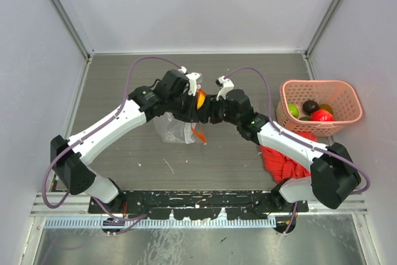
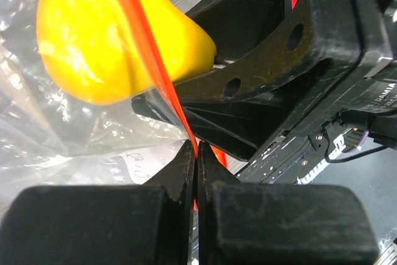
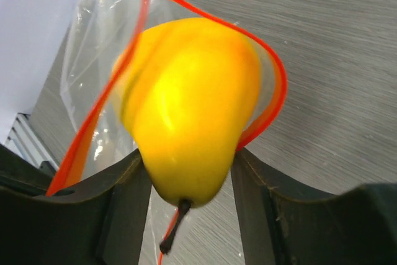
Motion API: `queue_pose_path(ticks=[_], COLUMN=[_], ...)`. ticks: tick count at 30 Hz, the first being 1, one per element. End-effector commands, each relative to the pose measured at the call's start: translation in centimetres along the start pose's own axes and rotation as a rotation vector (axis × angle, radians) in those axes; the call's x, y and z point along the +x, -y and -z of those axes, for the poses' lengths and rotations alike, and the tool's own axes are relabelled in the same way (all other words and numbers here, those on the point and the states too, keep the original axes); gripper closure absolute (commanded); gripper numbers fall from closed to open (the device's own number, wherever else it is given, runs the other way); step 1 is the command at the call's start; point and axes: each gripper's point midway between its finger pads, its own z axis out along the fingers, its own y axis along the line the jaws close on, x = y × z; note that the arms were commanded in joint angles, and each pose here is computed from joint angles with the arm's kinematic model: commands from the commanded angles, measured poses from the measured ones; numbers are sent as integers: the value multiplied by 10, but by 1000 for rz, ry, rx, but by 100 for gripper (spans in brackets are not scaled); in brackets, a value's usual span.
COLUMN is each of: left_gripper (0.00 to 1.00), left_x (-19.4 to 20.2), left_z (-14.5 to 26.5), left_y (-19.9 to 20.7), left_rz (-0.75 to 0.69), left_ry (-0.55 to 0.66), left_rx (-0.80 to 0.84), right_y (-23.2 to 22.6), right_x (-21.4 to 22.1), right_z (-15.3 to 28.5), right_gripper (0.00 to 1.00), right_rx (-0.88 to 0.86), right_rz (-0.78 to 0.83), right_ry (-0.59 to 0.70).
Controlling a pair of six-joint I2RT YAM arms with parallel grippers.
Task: Place the food in the zip-top bag and seal the zipper
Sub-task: Place the fake fruit in the zipper food storage bag.
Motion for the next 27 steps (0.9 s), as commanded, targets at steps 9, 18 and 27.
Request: queue_pose_path(ticks=[9, 18, 27], left_gripper=[100, 100, 100], left_x=[-36, -35, -39], left_z=[16, 16, 28], left_y=[31, -1, -22], left_rz=[87, 136, 106], left_ry=[177, 192, 211], left_rx=[137, 35, -79], right_y=[0, 19, 33], right_x=[-41, -39, -46], right_z=[30, 51, 56], right_gripper=[30, 33, 70], right_rx=[148, 288, 392], right_rz=[71, 124, 161], right_ry=[8, -64, -92])
